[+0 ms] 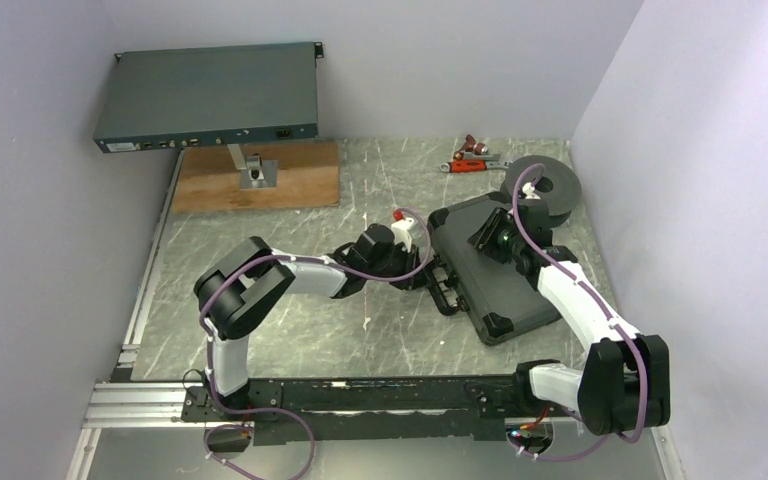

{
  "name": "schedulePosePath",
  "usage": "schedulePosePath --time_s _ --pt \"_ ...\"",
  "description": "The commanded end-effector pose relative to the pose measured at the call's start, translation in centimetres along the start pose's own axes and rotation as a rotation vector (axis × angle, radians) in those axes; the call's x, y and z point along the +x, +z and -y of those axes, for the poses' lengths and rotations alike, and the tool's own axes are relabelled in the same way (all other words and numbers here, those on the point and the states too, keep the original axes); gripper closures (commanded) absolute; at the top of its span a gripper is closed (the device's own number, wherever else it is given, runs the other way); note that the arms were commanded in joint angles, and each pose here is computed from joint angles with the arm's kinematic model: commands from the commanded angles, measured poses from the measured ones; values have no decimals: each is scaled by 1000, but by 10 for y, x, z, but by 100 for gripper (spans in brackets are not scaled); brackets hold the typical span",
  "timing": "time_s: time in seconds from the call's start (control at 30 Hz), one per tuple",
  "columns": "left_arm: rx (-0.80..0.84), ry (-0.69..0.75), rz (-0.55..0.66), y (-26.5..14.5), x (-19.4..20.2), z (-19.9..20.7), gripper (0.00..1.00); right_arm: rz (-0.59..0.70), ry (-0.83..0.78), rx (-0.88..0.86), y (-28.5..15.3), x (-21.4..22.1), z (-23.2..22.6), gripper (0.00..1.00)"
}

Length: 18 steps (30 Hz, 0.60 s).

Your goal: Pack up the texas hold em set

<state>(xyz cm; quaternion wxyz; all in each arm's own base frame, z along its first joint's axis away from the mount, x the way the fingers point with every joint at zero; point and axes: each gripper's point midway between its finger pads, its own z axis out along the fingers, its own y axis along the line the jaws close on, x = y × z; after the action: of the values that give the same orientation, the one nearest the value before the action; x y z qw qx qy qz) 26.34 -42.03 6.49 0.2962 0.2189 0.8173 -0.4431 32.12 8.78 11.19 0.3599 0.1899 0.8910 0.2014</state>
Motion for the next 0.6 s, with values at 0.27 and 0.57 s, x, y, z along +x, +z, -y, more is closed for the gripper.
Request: schedulePosePath --time_s 0.27,0.57 --pt "-131 -72 -4 -7 14 -15 83 -266 19 198 -5 82 60 68" --pt "-96 -65 -30 9 26 2 84 -259 21 200 -5 82 61 72"
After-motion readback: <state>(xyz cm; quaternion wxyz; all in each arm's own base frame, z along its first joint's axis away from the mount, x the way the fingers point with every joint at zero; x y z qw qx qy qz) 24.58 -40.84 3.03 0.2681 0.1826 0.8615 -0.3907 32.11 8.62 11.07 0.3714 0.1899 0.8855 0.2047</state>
